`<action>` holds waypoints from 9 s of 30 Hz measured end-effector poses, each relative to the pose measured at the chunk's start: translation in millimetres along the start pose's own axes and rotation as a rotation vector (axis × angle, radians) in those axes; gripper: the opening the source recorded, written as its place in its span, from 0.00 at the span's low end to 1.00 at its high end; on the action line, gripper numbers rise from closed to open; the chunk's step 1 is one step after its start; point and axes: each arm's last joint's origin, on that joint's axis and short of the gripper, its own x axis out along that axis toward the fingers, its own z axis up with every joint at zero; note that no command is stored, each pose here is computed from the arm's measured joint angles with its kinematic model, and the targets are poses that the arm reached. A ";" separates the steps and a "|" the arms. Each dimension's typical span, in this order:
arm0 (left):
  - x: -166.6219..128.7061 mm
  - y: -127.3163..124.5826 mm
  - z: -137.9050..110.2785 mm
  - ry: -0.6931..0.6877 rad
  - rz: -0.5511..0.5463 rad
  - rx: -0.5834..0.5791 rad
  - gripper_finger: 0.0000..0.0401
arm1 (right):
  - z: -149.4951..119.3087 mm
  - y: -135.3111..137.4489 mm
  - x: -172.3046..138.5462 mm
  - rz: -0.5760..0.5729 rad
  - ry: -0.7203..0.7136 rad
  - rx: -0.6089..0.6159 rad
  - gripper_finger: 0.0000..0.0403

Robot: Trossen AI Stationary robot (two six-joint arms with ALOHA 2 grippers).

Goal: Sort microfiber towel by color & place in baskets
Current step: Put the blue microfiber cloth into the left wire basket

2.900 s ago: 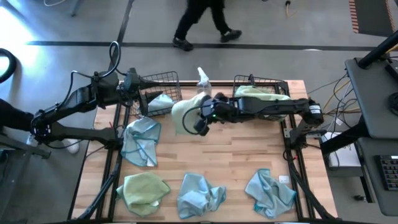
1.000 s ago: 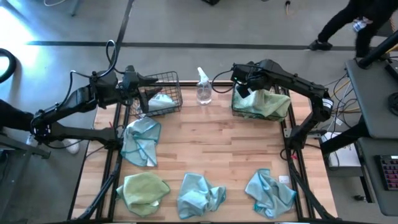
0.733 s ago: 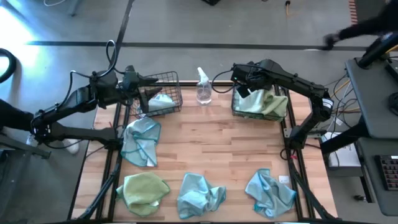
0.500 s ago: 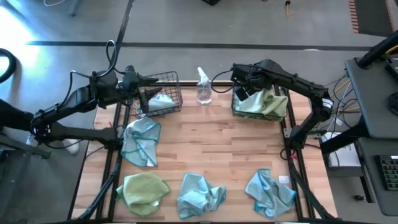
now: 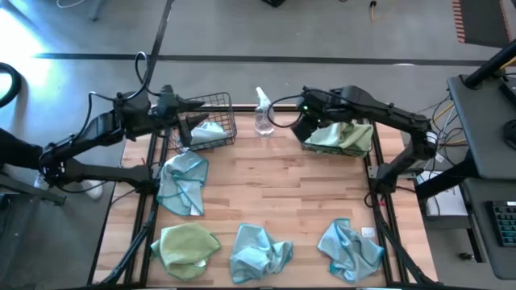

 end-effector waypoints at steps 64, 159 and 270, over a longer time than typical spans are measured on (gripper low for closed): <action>-57.2 6.1 -5.0 -0.037 -0.095 -0.041 0.45 | -278.3 137.1 -30.5 0.100 0.733 0.238 0.27; -31.0 -1.8 6.7 -0.089 -0.228 -0.127 0.45 | -222.2 122.0 -59.9 0.386 -0.059 0.267 0.02; 135.0 -37.9 49.1 -0.098 -0.583 -0.017 0.01 | -9.0 135.8 -133.9 0.246 -0.972 -0.257 0.02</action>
